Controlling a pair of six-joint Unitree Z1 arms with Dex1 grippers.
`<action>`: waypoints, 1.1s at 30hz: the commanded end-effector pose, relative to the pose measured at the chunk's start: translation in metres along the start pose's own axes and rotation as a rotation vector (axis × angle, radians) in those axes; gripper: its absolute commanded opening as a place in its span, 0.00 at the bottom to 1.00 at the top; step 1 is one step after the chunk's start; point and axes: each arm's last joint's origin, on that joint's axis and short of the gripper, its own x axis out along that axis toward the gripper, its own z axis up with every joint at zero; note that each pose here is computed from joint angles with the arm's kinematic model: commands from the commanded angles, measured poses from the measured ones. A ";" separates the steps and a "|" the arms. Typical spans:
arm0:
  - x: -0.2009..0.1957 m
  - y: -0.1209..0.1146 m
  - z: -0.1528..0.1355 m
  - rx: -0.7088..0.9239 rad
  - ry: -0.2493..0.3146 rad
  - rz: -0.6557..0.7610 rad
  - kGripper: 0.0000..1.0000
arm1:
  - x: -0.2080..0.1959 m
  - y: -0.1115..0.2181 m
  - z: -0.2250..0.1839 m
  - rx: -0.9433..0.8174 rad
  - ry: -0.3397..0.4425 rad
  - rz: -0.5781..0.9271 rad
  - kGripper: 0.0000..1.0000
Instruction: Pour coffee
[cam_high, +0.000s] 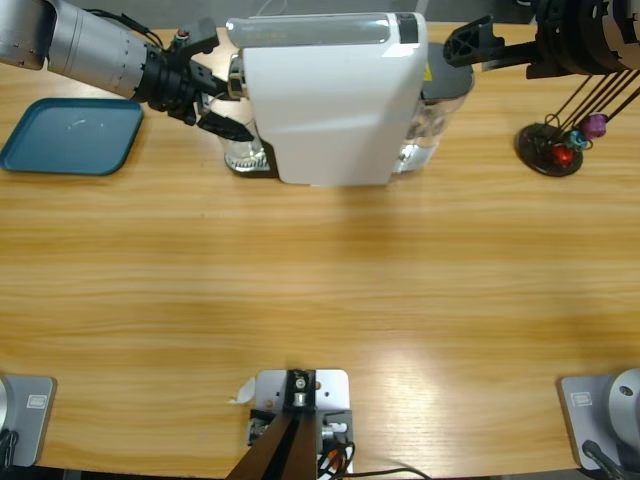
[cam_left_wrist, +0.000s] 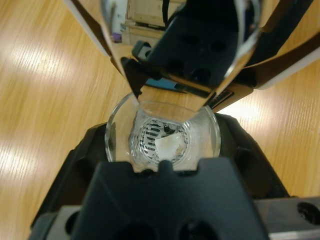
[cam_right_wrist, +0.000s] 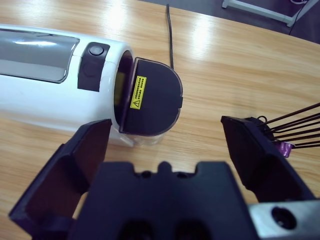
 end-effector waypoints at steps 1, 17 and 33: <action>0.022 -0.010 -0.016 -0.038 0.050 -0.087 0.99 | 0.016 0.005 -0.007 -0.038 0.051 -0.013 1.00; -0.009 -0.013 -0.015 -0.046 0.026 -0.030 0.99 | 0.008 -0.001 -0.006 -0.034 0.042 -0.016 1.00; -0.104 -0.058 -0.033 -0.287 0.096 0.188 0.99 | -0.047 -0.033 0.069 -0.133 0.291 -0.006 1.00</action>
